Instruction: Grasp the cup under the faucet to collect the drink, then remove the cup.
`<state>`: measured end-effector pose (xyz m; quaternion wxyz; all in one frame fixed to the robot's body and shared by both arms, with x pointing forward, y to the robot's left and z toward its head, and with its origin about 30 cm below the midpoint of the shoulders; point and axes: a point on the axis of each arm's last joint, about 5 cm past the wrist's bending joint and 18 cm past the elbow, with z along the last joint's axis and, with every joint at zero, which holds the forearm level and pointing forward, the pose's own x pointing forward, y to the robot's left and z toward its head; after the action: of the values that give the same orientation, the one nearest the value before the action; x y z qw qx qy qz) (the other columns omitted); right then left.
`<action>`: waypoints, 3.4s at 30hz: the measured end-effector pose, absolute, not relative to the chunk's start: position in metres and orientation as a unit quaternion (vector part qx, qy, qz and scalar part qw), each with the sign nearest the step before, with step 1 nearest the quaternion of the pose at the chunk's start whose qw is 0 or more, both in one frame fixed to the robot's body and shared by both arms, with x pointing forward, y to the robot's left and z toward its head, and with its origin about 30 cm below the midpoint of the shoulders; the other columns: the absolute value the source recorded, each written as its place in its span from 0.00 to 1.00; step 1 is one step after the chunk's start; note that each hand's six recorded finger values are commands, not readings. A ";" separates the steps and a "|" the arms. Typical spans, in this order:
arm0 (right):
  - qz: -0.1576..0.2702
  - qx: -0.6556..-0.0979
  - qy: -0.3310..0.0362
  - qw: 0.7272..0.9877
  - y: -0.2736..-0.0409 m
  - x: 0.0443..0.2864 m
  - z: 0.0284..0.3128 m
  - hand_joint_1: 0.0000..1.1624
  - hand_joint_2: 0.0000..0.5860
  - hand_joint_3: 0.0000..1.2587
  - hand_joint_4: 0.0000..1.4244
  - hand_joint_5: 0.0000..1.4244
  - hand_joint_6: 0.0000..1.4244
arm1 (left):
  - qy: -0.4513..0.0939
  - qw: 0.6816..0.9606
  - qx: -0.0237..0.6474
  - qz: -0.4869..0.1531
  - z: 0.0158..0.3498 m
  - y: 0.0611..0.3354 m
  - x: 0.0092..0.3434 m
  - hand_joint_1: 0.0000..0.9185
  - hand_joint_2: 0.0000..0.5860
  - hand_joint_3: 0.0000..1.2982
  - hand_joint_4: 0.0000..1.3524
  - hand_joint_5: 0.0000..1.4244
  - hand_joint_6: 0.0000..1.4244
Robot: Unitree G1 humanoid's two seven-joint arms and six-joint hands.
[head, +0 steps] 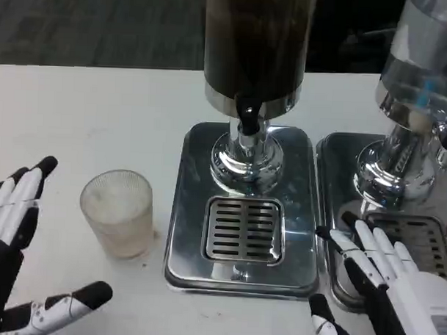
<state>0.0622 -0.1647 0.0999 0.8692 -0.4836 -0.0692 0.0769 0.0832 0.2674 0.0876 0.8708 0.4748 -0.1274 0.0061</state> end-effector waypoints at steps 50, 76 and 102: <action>0.074 -0.465 -0.131 0.872 -0.144 0.081 0.098 0.35 0.84 0.22 0.04 0.00 0.00 | -0.041 0.861 0.499 -0.092 0.057 0.285 0.200 0.23 0.02 0.00 0.00 0.15 0.16; 0.065 -0.464 -0.121 0.875 -0.145 0.078 0.097 0.36 0.85 0.23 0.07 0.00 0.00 | -0.045 0.891 0.440 -0.108 0.050 0.270 0.210 0.37 0.16 0.28 0.29 0.47 0.53; 0.068 -0.451 -0.118 0.882 -0.146 0.079 0.098 0.39 0.85 0.23 0.11 0.00 0.00 | -0.057 0.899 0.434 -0.037 0.038 0.273 0.191 0.63 0.00 0.56 0.61 0.74 0.95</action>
<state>0.0787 -0.1457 0.0980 0.8819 -0.4514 -0.1177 0.0680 0.1910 0.2729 0.0380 0.8985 0.4335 -0.0574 -0.0371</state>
